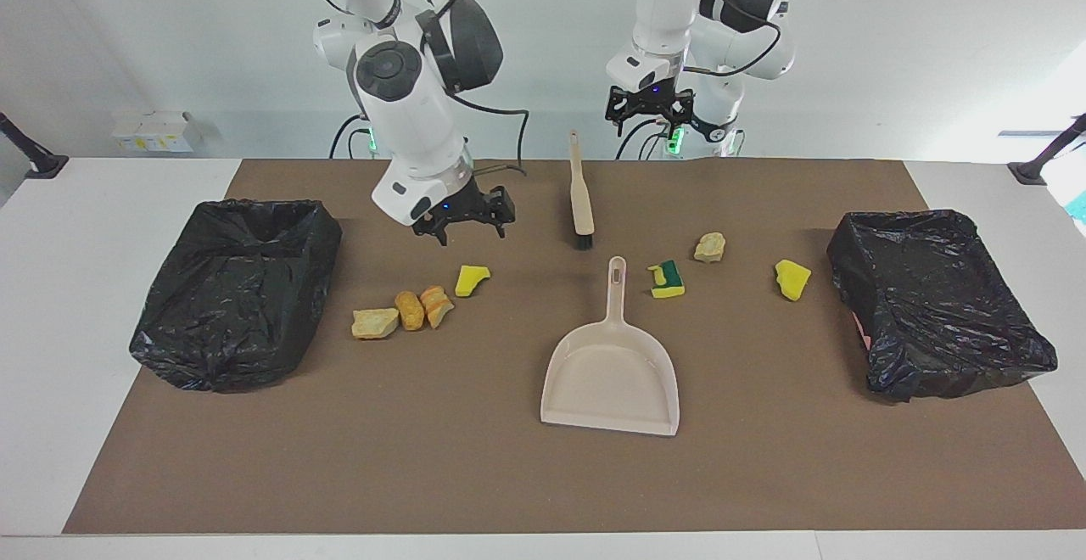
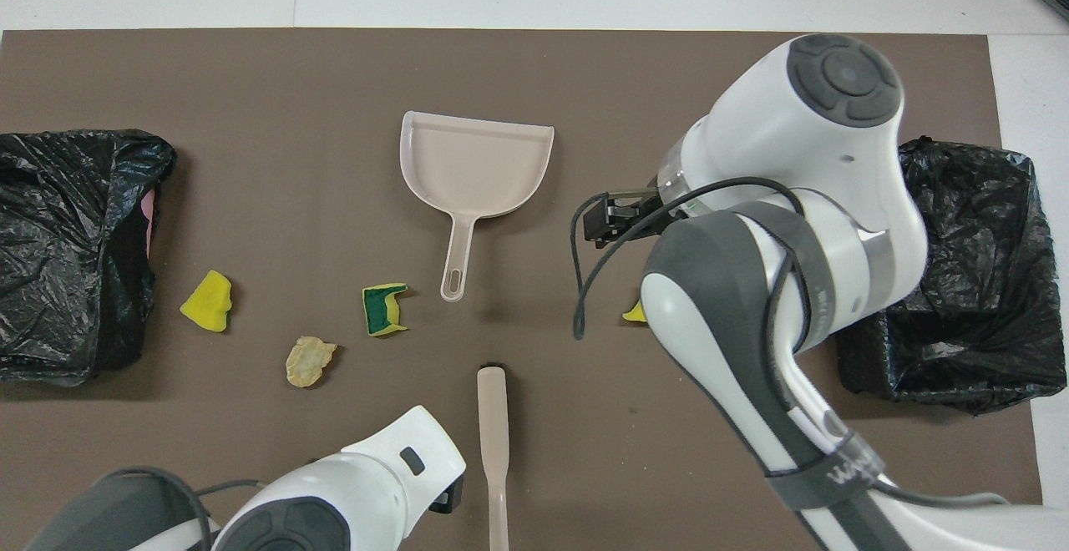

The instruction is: Sweep and dump trash in bin

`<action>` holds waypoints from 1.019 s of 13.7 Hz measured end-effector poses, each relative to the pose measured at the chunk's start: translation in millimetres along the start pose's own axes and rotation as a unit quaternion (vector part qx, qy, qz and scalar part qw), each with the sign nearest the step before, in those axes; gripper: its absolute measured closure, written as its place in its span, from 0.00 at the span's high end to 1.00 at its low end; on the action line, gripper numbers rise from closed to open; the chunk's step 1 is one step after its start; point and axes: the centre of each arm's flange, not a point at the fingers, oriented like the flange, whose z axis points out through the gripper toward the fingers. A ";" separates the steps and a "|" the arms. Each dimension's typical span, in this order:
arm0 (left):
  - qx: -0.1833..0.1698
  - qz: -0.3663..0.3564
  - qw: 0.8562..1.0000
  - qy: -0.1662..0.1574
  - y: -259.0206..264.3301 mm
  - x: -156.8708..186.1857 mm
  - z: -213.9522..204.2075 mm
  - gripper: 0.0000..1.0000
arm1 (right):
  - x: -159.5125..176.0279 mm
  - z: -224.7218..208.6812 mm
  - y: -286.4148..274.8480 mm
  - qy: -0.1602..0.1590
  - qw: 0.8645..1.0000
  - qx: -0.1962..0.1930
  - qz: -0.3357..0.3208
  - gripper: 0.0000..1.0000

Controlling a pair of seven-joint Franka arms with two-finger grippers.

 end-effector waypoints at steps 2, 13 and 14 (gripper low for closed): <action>0.002 0.009 1.000 -0.002 12.9 -12.1 19.9 1.00 | -1.0 19.3 -36.7 0.016 1.000 0.008 0.023 1.00; -0.005 -0.010 1.000 0.009 92.5 -66.8 124.8 1.00 | 16.1 134.4 -154.4 0.056 0.994 0.047 0.077 1.00; -0.007 -0.013 1.000 0.011 96.9 -67.8 129.0 1.00 | 14.9 141.5 -157.0 0.054 0.995 0.042 0.074 0.99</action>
